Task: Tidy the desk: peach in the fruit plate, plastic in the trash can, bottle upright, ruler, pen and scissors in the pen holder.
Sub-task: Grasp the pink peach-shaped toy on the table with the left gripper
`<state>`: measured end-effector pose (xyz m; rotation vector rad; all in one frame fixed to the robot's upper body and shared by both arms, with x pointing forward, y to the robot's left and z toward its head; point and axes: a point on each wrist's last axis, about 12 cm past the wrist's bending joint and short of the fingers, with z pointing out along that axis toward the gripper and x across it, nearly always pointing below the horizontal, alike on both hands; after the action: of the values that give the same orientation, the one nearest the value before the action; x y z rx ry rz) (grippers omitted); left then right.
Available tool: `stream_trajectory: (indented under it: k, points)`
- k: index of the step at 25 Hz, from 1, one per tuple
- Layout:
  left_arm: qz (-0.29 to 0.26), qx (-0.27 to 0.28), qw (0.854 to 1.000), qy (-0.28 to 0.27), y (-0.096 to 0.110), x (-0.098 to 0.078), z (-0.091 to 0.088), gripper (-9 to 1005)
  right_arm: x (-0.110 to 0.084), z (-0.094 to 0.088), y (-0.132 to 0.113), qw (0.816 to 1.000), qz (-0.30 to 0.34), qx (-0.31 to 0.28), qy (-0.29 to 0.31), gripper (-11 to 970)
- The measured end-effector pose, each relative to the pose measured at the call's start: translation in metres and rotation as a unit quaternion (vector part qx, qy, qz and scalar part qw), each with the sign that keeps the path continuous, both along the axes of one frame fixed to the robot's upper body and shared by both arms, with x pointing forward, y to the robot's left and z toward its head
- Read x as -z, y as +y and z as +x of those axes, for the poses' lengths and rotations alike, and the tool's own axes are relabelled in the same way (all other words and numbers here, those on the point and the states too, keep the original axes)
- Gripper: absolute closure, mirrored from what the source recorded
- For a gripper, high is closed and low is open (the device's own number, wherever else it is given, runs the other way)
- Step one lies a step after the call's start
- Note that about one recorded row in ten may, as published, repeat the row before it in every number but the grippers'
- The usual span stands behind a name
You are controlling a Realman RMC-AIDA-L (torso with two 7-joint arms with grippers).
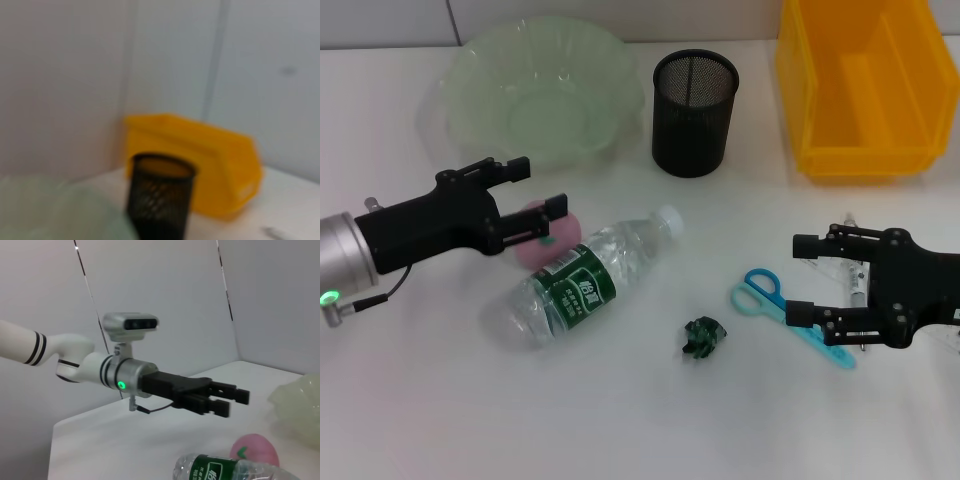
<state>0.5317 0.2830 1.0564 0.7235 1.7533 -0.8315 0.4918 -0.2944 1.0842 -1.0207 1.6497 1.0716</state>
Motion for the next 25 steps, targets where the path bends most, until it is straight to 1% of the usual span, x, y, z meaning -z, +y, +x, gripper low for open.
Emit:
stream_trajectory:
  k: [2,5,11,19,22,25]
  points:
    - [0.007,-0.018,0.999,0.030,-0.001,0.003,0.007,218,0.000,0.000,0.000,1.000,0.000,0.001,0.000,140]
    - [0.033,-0.013,0.997,0.065,-0.007,0.006,0.013,219,0.000,0.000,0.000,1.000,0.000,0.001,0.001,140]
    - [0.061,-0.012,0.995,0.078,-0.008,0.010,0.015,221,0.000,0.000,0.000,1.000,0.000,0.001,0.000,141]
    - [0.087,-0.021,0.993,0.079,-0.007,0.012,0.020,223,0.000,0.000,0.000,1.000,0.000,0.000,0.000,141]
    - [0.109,-0.024,0.991,0.080,-0.008,0.014,0.025,324,0.000,0.000,0.000,1.000,0.000,0.001,0.000,141]
    - [0.115,-0.028,0.990,0.082,-0.008,0.015,0.026,431,0.000,0.000,-0.001,1.000,0.000,0.002,0.000,141]
